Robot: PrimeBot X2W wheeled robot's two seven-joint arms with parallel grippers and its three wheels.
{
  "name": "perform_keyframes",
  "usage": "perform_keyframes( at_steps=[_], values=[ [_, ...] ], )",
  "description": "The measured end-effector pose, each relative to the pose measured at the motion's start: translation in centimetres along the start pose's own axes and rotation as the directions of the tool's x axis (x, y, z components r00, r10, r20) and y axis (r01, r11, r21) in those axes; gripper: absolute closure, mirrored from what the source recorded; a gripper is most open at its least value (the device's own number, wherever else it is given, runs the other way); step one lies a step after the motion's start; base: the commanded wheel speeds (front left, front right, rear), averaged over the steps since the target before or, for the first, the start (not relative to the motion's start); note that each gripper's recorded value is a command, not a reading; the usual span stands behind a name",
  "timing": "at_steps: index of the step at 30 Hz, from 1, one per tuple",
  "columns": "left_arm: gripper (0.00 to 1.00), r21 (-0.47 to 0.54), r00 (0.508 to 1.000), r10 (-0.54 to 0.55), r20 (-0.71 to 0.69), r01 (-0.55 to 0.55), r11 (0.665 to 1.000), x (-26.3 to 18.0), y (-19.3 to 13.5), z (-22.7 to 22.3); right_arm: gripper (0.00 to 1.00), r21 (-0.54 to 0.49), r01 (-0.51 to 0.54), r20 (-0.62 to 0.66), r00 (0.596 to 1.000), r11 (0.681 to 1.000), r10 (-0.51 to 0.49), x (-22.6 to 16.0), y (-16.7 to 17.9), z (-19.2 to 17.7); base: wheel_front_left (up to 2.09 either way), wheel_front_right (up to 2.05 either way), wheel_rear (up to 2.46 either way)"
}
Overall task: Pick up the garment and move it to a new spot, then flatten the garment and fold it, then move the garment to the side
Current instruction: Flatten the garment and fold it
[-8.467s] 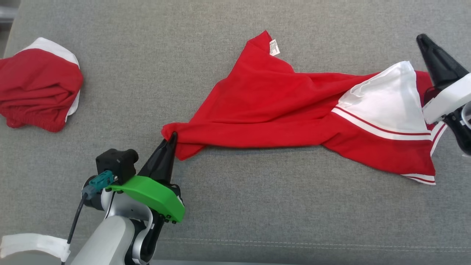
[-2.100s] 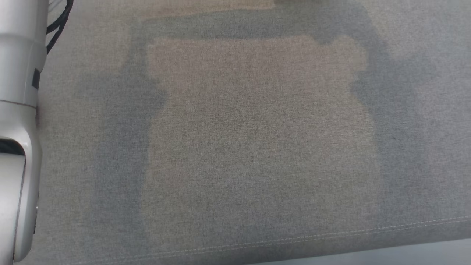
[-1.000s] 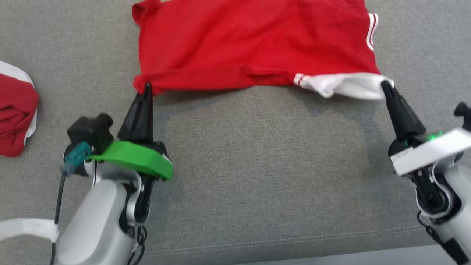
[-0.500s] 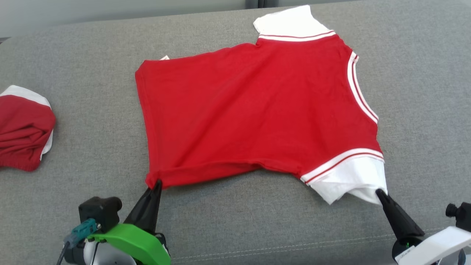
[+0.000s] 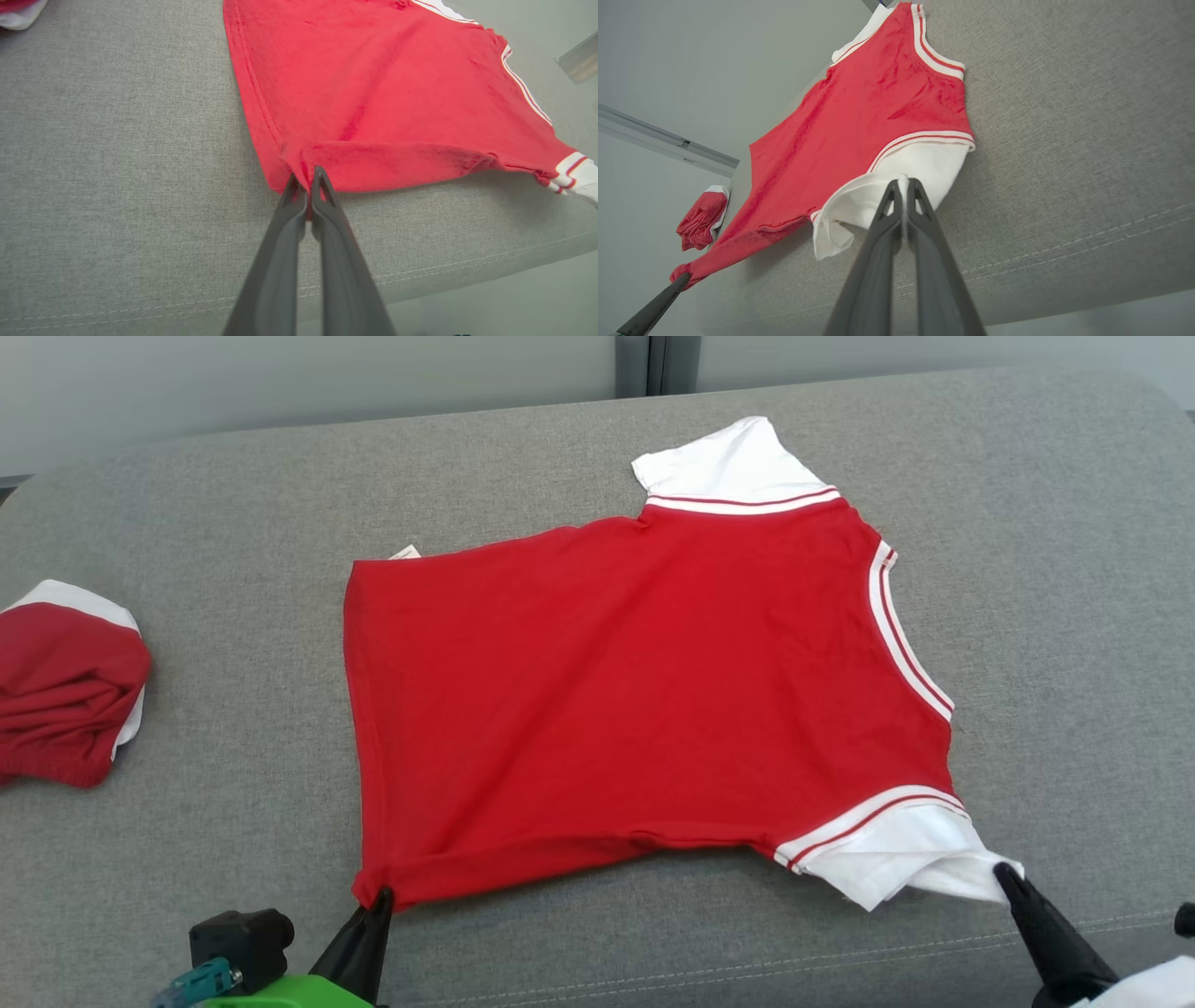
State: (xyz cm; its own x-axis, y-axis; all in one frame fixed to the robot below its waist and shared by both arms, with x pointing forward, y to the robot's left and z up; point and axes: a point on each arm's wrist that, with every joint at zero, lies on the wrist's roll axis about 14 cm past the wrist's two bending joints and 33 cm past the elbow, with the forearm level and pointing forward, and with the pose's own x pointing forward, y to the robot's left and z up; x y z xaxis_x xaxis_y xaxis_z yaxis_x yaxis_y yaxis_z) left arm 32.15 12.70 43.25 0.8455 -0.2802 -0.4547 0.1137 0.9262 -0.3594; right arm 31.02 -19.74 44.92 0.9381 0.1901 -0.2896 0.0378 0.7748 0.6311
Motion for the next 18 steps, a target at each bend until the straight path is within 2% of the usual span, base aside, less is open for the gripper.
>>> perform_keyframes(
  at_steps=[3, 7, 10, 18],
  values=[
    [1.00, -0.002, 1.000, -0.006, -0.005, 0.006, 1.000, 0.3, -0.1, 0.1, 1.00, -0.006, -0.007, 0.050, 0.999, 1.000, 0.008, 1.0, 0.4, 1.5, 0.00, 0.00, 0.00],
    [1.00, 0.003, 1.000, -0.024, 0.016, 0.024, 1.000, 1.4, -0.5, 1.3, 1.00, -0.083, -0.035, 0.112, 0.993, 0.996, 0.044, 3.5, 1.5, 4.0, 0.00, 0.00, 0.00],
    [1.00, 0.002, 0.999, -0.029, 0.045, 0.029, 1.000, 2.5, -0.6, 2.5, 1.00, -0.150, -0.038, 0.113, 0.992, 0.988, 0.055, 5.4, 1.7, 4.8, 0.00, 0.00, 0.00],
    [1.00, -0.004, 0.997, -0.019, 0.070, 0.019, 1.000, 5.4, -0.1, 3.9, 1.00, -0.337, -0.112, 0.039, 0.990, 0.935, 0.133, 11.2, 3.5, 5.5, 0.00, 0.00, 0.00]
  ],
)
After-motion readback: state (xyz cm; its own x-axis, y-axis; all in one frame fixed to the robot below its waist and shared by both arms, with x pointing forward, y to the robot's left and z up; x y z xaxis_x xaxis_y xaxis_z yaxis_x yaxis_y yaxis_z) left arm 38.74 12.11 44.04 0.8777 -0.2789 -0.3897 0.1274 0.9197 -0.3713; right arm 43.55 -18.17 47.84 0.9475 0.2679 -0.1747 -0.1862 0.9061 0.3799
